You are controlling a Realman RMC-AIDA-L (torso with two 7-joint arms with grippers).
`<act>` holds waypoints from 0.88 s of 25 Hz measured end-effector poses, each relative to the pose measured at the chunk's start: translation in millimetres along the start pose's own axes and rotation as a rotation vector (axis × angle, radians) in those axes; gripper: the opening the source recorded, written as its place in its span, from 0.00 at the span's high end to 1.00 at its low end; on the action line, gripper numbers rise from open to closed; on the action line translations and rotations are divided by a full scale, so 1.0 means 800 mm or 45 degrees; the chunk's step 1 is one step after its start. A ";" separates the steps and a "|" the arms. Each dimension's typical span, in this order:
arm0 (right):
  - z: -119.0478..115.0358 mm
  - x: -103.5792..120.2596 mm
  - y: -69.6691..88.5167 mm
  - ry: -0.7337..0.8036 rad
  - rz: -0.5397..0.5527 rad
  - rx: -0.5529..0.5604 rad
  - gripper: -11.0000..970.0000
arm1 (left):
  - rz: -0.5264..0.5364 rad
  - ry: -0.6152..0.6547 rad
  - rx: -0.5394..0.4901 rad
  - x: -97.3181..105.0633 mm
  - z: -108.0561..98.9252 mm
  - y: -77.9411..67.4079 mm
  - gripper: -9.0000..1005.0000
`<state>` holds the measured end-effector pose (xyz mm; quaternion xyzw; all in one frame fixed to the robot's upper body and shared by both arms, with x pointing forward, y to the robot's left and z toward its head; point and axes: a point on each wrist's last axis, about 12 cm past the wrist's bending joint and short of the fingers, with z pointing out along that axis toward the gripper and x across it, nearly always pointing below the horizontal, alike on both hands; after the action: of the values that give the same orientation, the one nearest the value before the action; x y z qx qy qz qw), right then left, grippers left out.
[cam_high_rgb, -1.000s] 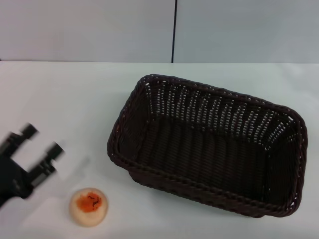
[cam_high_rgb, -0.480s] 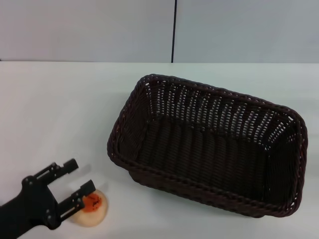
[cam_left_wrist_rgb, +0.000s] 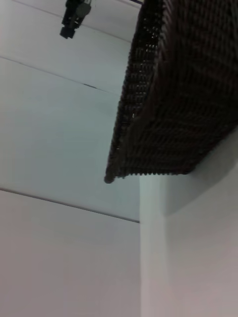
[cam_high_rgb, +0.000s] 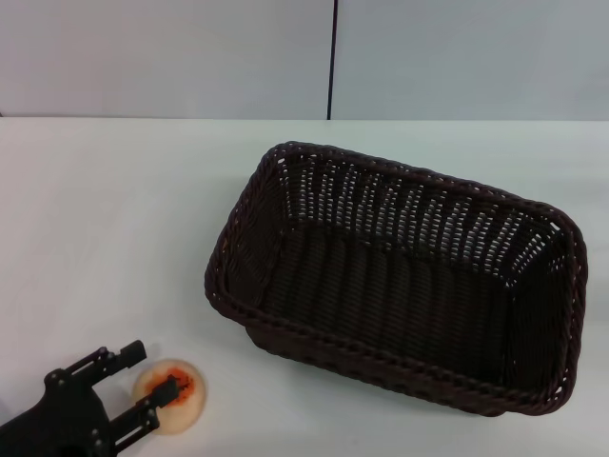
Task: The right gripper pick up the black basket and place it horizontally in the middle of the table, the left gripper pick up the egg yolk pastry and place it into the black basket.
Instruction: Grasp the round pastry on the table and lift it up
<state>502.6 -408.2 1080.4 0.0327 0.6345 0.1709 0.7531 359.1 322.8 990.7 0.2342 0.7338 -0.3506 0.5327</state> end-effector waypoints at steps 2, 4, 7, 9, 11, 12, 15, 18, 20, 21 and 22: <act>0.004 0.000 0.001 0.000 -0.004 -0.007 0.66 | -0.006 0.006 -0.007 0.002 -0.002 -0.001 0.39; 0.007 0.000 0.002 0.004 -0.009 -0.007 0.66 | -0.009 0.010 -0.010 0.003 -0.002 -0.001 0.42; 0.012 0.004 0.004 0.015 -0.015 -0.008 0.66 | -0.011 0.028 -0.009 0.006 -0.001 -0.002 0.46; 0.013 0.006 0.005 0.019 -0.015 -0.010 0.66 | -0.007 0.035 -0.011 0.007 -0.001 -0.002 0.49; 0.014 0.007 0.005 0.021 -0.016 -0.011 0.66 | -0.005 0.039 -0.014 0.007 -0.001 -0.002 0.52; 0.014 0.008 0.005 0.022 -0.016 -0.011 0.66 | -0.004 0.040 -0.012 0.007 0.000 -0.002 0.53; 0.015 0.008 0.005 0.029 -0.024 -0.007 0.66 | -0.003 0.040 -0.010 0.007 0.000 -0.002 0.57; 0.015 0.009 0.004 0.035 -0.036 0.001 0.66 | 0.002 0.032 -0.001 0.005 0.003 -0.001 0.64; 0.015 0.011 0.004 0.039 -0.039 0.003 0.66 | 0.004 0.017 0.006 0.003 0.005 -0.001 0.69; 0.015 0.011 0.004 0.042 -0.039 0.005 0.66 | 0.004 0.008 0.009 0.002 0.006 -0.001 0.72; 0.015 0.012 0.004 0.044 -0.039 0.007 0.66 | 0.007 -0.006 0.015 -0.001 0.007 -0.001 0.75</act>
<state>514.7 -400.4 1074.9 0.0221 0.6482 0.1582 0.7445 362.4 318.1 990.2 0.2385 0.7299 -0.3539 0.5339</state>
